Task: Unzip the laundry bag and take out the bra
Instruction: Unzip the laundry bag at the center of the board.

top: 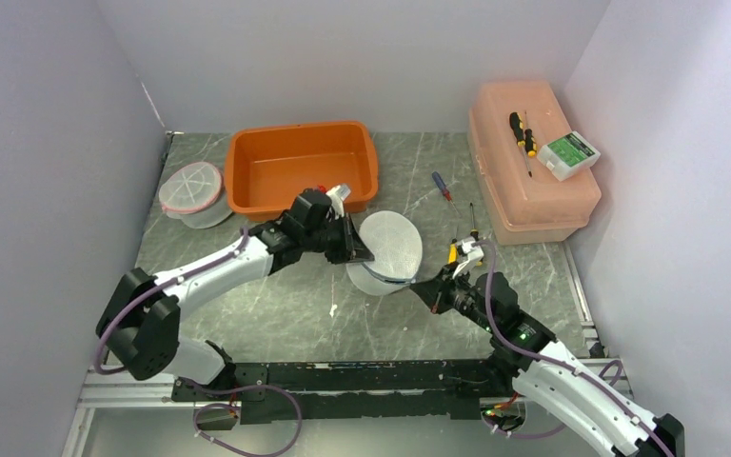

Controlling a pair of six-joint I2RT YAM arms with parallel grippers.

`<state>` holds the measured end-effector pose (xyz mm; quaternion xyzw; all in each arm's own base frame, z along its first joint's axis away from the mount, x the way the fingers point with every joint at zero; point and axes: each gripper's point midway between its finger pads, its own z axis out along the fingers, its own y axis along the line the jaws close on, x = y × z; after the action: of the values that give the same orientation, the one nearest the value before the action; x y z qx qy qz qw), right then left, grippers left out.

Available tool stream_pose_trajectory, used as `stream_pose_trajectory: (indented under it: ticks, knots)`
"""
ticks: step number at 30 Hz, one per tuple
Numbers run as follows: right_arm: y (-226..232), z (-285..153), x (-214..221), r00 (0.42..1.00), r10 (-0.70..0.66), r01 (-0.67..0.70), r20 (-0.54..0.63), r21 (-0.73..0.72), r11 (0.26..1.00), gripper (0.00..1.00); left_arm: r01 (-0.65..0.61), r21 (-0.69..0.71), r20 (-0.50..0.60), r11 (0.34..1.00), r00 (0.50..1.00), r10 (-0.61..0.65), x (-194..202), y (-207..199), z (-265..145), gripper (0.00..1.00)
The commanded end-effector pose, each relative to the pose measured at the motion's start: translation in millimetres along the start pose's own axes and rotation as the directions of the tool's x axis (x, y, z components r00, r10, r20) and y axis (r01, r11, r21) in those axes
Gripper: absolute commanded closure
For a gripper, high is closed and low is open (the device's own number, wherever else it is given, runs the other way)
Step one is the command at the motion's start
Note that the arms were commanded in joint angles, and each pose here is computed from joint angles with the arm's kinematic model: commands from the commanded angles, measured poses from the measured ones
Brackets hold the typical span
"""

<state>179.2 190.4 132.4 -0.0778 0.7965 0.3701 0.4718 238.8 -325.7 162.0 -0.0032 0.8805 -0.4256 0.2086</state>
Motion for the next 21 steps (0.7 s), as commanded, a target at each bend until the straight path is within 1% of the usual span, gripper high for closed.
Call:
stream_pose_trajectory:
  ticks: [1,2,5,8,9,11,12,13,15,16,21]
  knots:
    - [22.0,0.8,0.2,0.999,-0.041,0.04,-0.003,-0.115,0.992,1.0,-0.162,0.054,-0.068,0.985,0.984,0.166,-13.8,-8.2,-1.6,0.94]
    - [23.0,1.3,0.5,0.999,-0.04,0.039,-0.004,-0.118,0.992,1.0,-0.169,0.044,-0.065,0.985,0.983,0.172,-16.2,-5.8,0.3,0.92]
    - [20.9,4.4,9.5,0.999,-0.038,0.035,-0.03,-0.113,0.993,1.0,-0.167,0.078,-0.06,0.983,0.983,0.172,-18.0,0.9,10.9,0.86]
    - [22.7,8.7,10.6,0.999,-0.024,0.021,-0.03,-0.121,0.992,1.0,-0.114,0.071,-0.09,0.991,0.989,0.121,-16.3,15.8,22.1,0.82]
    - [22.4,9.9,11.9,0.999,-0.015,0.011,-0.035,-0.119,0.993,1.0,-0.088,0.053,-0.087,0.995,0.992,0.093,-16.3,21.2,23.5,0.77]
    - [22.3,11.6,13.0,0.999,-0.005,0.001,-0.038,-0.117,0.993,1.0,-0.052,0.023,-0.04,0.998,0.998,0.053,-19.7,26.5,19.4,0.57]
    - [22.0,12.1,13.1,0.999,-0.002,-0.002,-0.038,-0.116,0.993,1.0,-0.034,0.007,-0.011,0.999,0.999,0.034,-21.5,27.8,14.6,0.43]
    - [21.8,12.3,12.7,0.999,0.001,-0.005,-0.036,-0.114,0.993,1.0,-0.017,-0.008,0.011,1.0,1.0,0.017,-22.3,29.3,9.4,0.32]
    - [20.8,12.6,11.9,1.0,0.001,-0.004,-0.031,-0.107,0.994,1.0,0.019,-0.033,0.046,0.999,0.999,-0.018,-22.7,30.7,-2.3,0.13]
    - [19.4,12.8,10.7,1.0,-0.001,-0.002,-0.027,-0.098,0.995,1.0,0.045,-0.048,0.058,0.998,0.997,-0.042,-20.3,33.3,-8.1,0.06]
    - [15.7,15.3,8.9,1.0,-0.003,0.002,-0.023,-0.073,0.997,1.0,0.192,-0.037,0.131,0.981,0.974,-0.185,-0.8,32.2,-29.5,0.05]
